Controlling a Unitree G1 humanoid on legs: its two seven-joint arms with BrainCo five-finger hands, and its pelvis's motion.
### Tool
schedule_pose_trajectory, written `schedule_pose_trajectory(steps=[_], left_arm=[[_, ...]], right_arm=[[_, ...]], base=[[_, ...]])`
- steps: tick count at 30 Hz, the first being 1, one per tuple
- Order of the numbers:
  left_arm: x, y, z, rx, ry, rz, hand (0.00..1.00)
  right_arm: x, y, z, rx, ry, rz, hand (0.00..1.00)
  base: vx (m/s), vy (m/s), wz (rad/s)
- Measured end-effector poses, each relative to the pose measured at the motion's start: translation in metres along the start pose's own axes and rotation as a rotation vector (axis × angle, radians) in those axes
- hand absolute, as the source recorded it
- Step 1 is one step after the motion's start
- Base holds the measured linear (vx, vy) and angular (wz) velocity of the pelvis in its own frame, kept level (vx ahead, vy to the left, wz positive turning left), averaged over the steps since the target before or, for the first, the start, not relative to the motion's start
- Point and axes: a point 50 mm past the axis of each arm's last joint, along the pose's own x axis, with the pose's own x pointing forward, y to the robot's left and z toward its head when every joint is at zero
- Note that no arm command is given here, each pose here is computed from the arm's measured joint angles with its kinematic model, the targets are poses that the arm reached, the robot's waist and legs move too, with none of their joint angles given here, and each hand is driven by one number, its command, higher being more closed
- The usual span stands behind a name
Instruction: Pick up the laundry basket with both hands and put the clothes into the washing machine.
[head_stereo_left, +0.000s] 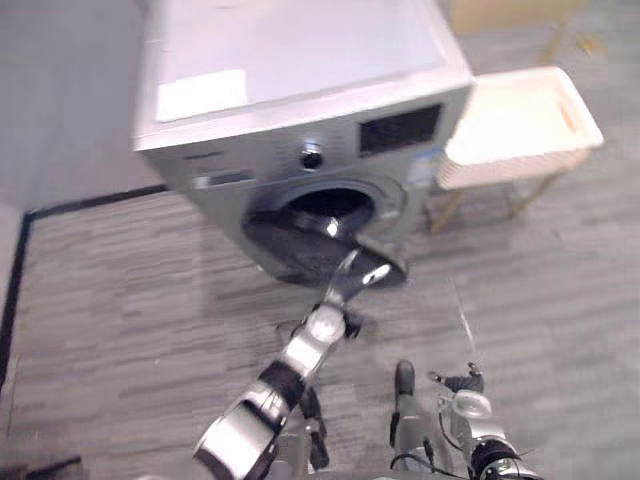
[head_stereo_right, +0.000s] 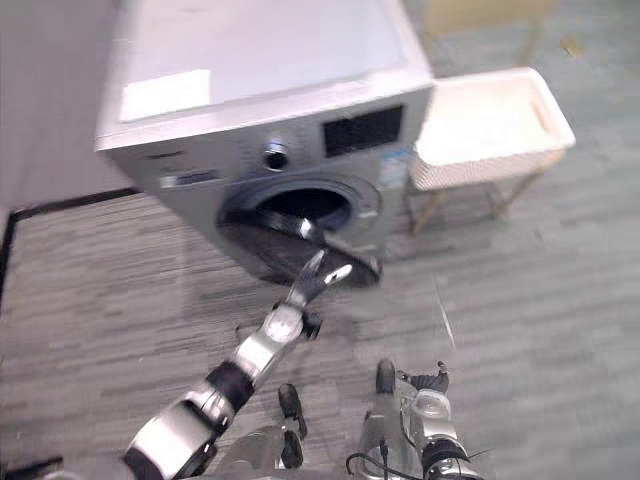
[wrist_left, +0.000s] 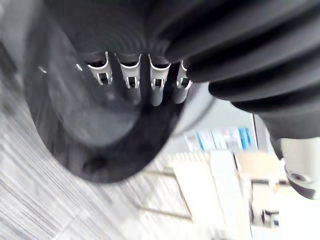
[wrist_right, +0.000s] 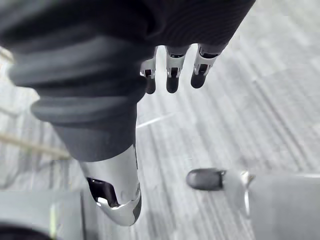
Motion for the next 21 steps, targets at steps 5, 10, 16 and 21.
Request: schedule_pose_trajectory(steps=[5,10,16,21], left_arm=[[0.033,0.061,0.095,-0.027,-0.209,0.184,0.00],[0.036,0.110,0.128,-0.083,-0.284,0.302,0.00],[0.015,0.064,0.056,-0.114,-0.184,0.193,0.00],[-0.046,0.025,-0.019,-0.155,-0.119,0.038,0.00]], right_arm=[[-0.013,0.021,0.013,0.149,-0.038,0.014,0.00],[-0.019,0.029,0.021,0.164,-0.099,0.039,0.00],[-0.020,0.028,0.030,0.120,-0.175,0.062,0.00],[-0.020,0.025,0.032,0.098,-0.199,0.084,0.00]], base=[[0.04,-0.070,-0.55],[-0.01,-0.072,-0.17],[0.03,-0.012,0.44],[0.03,0.021,0.78]])
